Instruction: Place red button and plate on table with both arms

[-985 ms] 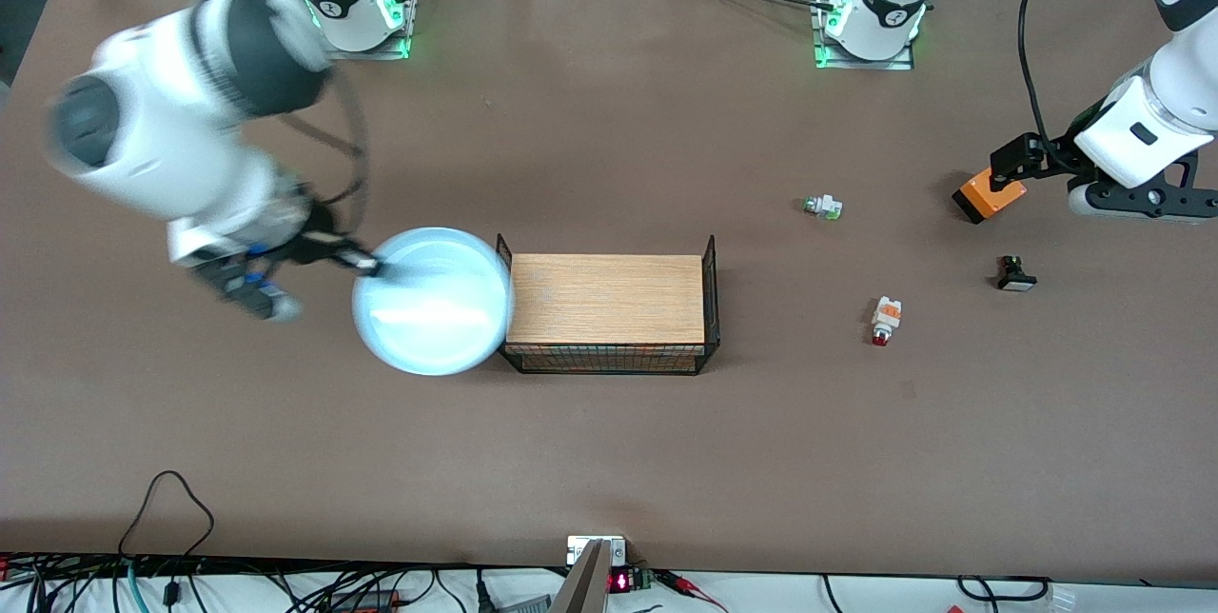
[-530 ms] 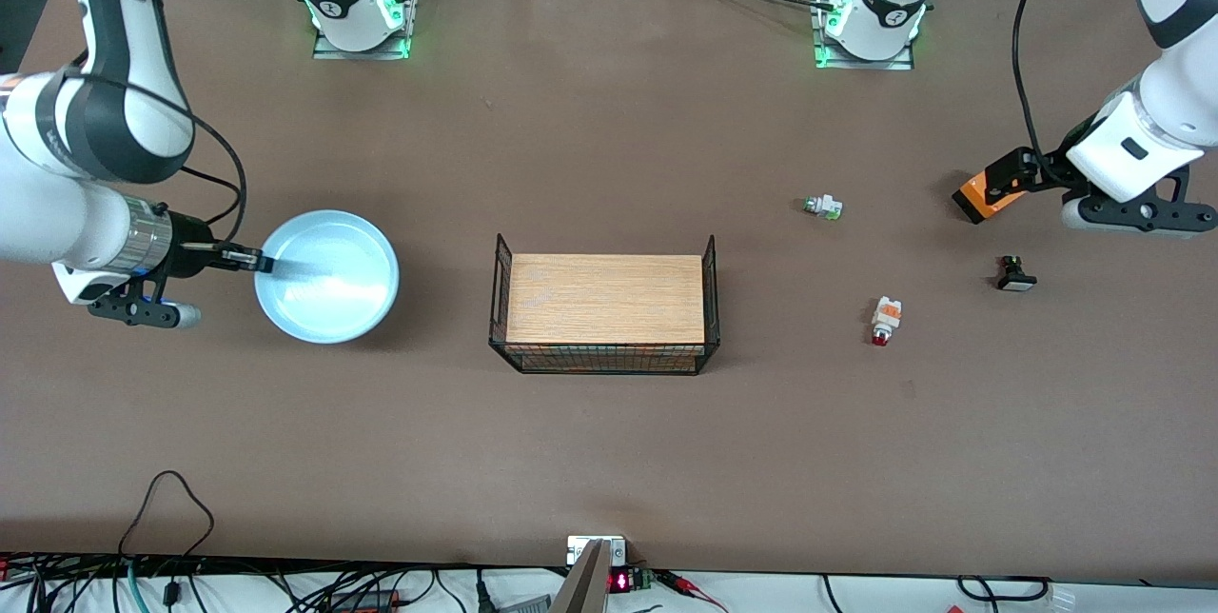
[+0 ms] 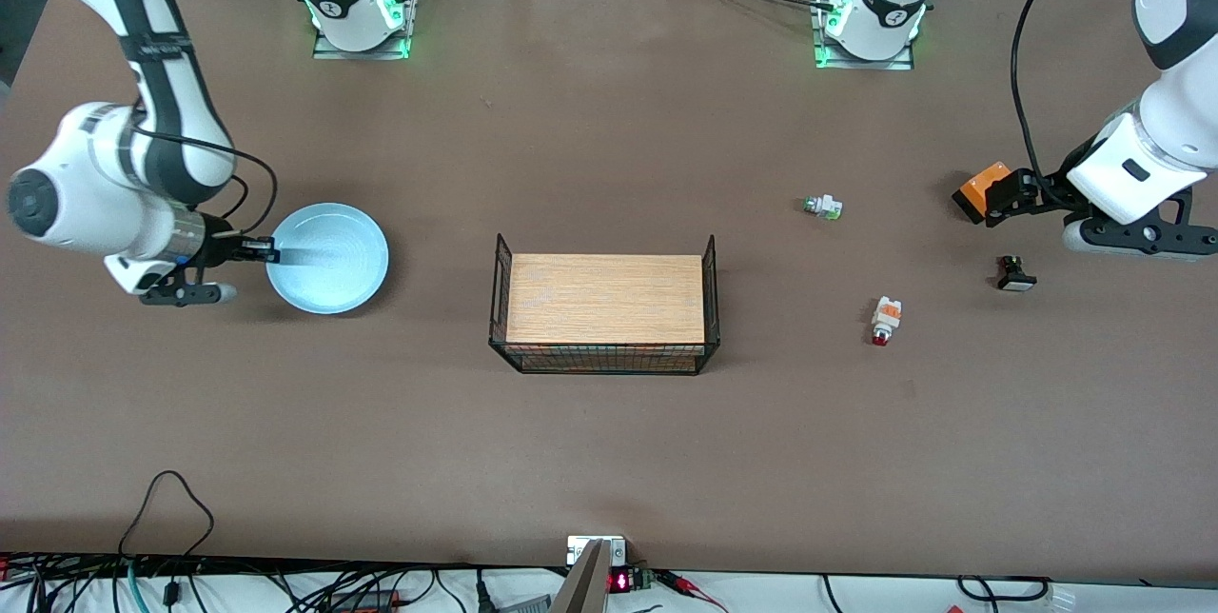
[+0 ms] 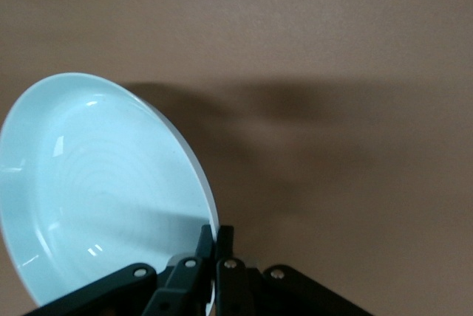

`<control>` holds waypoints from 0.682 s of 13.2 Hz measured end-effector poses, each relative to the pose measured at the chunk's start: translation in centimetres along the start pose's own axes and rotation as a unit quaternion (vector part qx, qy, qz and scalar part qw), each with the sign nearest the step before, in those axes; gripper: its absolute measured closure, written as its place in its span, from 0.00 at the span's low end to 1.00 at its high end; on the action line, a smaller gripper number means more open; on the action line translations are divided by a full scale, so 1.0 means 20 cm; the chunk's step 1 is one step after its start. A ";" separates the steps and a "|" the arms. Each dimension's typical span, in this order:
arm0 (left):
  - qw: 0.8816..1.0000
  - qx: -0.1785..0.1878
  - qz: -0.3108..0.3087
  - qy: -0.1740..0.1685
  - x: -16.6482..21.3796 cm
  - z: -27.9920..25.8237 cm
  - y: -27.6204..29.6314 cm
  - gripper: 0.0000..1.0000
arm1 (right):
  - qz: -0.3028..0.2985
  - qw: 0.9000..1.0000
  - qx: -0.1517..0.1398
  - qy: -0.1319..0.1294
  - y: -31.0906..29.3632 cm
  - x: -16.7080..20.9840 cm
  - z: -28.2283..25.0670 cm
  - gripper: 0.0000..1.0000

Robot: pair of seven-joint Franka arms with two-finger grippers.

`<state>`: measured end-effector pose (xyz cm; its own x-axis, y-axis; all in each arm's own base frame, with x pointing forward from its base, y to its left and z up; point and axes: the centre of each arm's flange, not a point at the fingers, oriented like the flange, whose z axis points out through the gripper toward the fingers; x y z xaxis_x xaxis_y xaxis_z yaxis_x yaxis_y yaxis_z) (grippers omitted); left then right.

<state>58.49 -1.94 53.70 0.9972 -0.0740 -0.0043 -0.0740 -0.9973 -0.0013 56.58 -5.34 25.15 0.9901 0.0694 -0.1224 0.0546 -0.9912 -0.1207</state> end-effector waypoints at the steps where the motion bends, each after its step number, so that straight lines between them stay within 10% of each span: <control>1: 1.000 0.000 0.000 0.000 0.00 0.00 0.00 0.00 | -0.013 1.000 -0.006 0.008 0.03 -0.04 0.08 0.97; 9: 1.000 0.000 0.000 0.000 0.00 0.00 0.00 0.00 | 0.054 0.998 0.016 -0.001 -0.12 0.02 -0.34 0.23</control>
<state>58.55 -1.93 53.72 0.9973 -0.0739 -0.0037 -0.0739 -0.9973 -0.0015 57.74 -3.80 32.15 0.9898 -0.0378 -0.1376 -0.0569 -0.9889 -0.1375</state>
